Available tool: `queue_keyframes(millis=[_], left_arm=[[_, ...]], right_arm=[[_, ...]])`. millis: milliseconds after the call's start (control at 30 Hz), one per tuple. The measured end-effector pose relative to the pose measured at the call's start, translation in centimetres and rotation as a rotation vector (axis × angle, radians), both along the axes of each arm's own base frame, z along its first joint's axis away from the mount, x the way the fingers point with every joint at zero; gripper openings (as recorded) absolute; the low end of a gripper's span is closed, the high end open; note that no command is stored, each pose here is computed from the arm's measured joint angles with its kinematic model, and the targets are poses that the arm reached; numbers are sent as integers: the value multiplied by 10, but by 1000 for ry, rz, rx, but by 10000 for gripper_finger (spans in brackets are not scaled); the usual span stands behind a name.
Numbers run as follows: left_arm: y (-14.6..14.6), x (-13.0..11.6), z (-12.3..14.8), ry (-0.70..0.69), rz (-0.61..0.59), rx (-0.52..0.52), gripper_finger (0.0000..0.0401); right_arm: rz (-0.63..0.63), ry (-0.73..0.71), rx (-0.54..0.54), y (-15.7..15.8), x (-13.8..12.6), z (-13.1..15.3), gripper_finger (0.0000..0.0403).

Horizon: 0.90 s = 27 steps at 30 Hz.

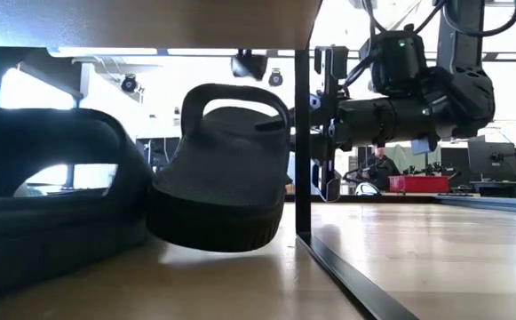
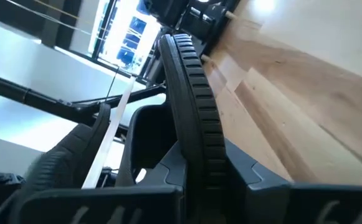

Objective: Pick and place slides into the shelf
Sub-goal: Put the black slipper under the shelf

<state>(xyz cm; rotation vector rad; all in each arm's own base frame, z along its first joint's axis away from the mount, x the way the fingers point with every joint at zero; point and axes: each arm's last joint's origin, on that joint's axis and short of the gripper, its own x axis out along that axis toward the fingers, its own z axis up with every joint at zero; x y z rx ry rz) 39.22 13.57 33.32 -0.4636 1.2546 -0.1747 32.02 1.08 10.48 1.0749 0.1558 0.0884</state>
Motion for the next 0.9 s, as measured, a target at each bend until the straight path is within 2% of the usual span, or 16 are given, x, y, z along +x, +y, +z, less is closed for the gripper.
queue_keyframes(millis=[100, 233, 333, 433, 667, 800, 900], left_arm=[[-7, -14, 27, -84, 29, 44, 315], [-10, -27, 39, -44, 94, 156, 308], [-12, -31, 47, -61, 141, 157, 303], [-26, -31, 54, -79, 138, 154, 298], [-91, -26, 64, -77, 72, 279, 283], [-137, -27, 69, -94, 42, 385, 268], [-161, -36, 75, -98, 54, 431, 255]], right_arm=[[5, -2, 4, -6, 0, 1, 29], [11, -7, 10, -11, 0, 2, 28], [13, 13, 9, -13, 0, 1, 28], [15, 20, 9, -14, 0, 0, 28], [47, -10, 1, -13, 0, 3, 28], [65, -109, -4, -14, 0, 13, 28], [70, -110, -20, -25, 0, 16, 28]])
